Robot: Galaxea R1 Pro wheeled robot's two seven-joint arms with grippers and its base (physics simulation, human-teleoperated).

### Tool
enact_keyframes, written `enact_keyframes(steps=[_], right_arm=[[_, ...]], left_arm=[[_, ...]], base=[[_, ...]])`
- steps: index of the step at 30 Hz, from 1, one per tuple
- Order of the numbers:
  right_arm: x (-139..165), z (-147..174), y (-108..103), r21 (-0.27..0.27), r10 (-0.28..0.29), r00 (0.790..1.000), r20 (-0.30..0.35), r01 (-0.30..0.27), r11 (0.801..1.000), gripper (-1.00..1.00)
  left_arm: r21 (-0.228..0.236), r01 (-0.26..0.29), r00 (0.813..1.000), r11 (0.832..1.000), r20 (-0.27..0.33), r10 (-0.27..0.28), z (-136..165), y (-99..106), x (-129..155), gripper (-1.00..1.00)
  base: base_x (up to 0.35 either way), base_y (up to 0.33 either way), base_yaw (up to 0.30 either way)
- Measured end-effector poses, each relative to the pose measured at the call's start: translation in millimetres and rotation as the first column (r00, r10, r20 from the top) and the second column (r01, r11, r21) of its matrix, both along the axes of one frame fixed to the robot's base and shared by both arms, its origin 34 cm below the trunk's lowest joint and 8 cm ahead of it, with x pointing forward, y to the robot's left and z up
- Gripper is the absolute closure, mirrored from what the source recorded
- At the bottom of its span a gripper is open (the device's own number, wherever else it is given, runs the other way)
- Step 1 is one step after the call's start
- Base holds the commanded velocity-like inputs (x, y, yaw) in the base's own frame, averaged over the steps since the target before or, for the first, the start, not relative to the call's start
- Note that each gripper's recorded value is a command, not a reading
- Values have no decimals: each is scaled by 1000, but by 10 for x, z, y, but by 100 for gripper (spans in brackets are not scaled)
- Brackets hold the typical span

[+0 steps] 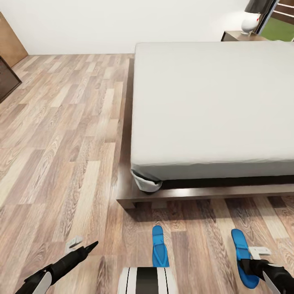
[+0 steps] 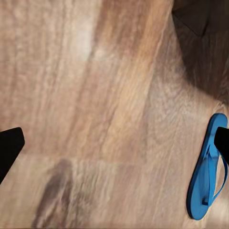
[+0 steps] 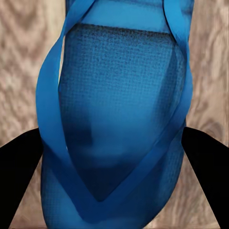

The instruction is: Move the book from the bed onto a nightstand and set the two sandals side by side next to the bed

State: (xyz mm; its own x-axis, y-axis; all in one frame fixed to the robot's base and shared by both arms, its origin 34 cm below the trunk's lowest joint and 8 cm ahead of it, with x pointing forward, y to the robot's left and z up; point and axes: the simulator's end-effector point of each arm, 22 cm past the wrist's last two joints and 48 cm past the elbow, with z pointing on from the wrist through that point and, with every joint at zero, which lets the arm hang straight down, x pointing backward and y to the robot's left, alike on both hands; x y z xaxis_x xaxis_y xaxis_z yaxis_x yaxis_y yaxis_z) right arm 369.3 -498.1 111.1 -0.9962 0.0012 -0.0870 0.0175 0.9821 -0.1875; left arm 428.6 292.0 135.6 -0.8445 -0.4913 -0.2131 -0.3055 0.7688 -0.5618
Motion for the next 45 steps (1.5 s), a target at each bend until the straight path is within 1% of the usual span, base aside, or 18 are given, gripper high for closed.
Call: enact_keyframes(steps=[4, 5, 6, 7, 9, 11, 13, 23, 25, 27, 29, 31, 39, 45], right_arm=[[10, 0, 8, 3, 1, 1000, 2, -1, 1000, 100], [14, -3, 29, 13, 2, 1000, 3, -2, 1000, 100], [17, -10, 74, 33, 4, 1000, 4, -4, 999, 100], [22, -23, 174, 78, 7, 1000, 5, -7, 997, 100], [20, -33, 294, 132, 14, 1000, 5, -14, 991, 100], [19, -36, 346, 156, 17, 1000, 5, -17, 988, 100], [20, -36, 360, 162, 18, 1000, 5, -19, 987, 100], [33, -34, 335, 149, 23, 1000, 9, -24, 988, 100], [35, -28, 232, 102, 20, 1000, 10, -21, 995, 100], [41, -10, 86, 34, 16, 1000, 12, -17, 999, 100], [44, -1, 34, 10, 14, 1000, 13, -14, 1000, 100], [46, 3, 9, -2, 13, 1000, 14, -13, 1000, 100], [46, 7, -4, -8, 12, 1000, 14, -12, 1000, 100], [46, 9, -6, -9, 16, 1000, 13, -16, 1000, 100]], left_arm=[[1, 1, 1000, 1000, -2, -1, -5, -8, -4, -100], [1, 1, 1000, 1000, -2, -1, -5, -9, -5, -100], [1, 1, 1000, 1000, -2, -1, -5, -8, -5, -100], [1, 2, 1000, 1000, -2, -2, -5, -9, -5, -100], [1, 2, 1000, 1000, -2, -2, -6, -10, -6, -100], [1, 2, 1000, 1000, -2, -2, -6, -10, -6, -100], [1, 2, 1000, 1000, -2, -2, -6, -11, -6, -100], [1, 2, 1000, 1000, -3, -2, -6, -11, -7, -100], [1, 2, 1000, 1000, -2, -2, -6, -10, -6, -100], [1, 2, 1000, 1000, -2, -2, -6, -10, -6, -100], [2, 1, 1000, 1000, -2, -1, -6, -8, -6, -100], [2, 1, 1000, 1000, -2, -1, -6, -7, -5, -100], [4, -1, 1000, 1000, -3, 1, -10, -2, -8, -100], [5, -7, 1000, 1000, -16, 7, -30, 22, -59, -100]], base=[[0, 323, 0], [0, 323, 0], [0, 323, 0], [0, 323, 0], [0, 323, 0], [0, 323, 0], [0, 323, 0], [0, 323, 0], [0, 323, 0], [0, 323, 0], [0, 321, 0], [0, 284, 0], [9, 62, 0], [227, 94, 0]])
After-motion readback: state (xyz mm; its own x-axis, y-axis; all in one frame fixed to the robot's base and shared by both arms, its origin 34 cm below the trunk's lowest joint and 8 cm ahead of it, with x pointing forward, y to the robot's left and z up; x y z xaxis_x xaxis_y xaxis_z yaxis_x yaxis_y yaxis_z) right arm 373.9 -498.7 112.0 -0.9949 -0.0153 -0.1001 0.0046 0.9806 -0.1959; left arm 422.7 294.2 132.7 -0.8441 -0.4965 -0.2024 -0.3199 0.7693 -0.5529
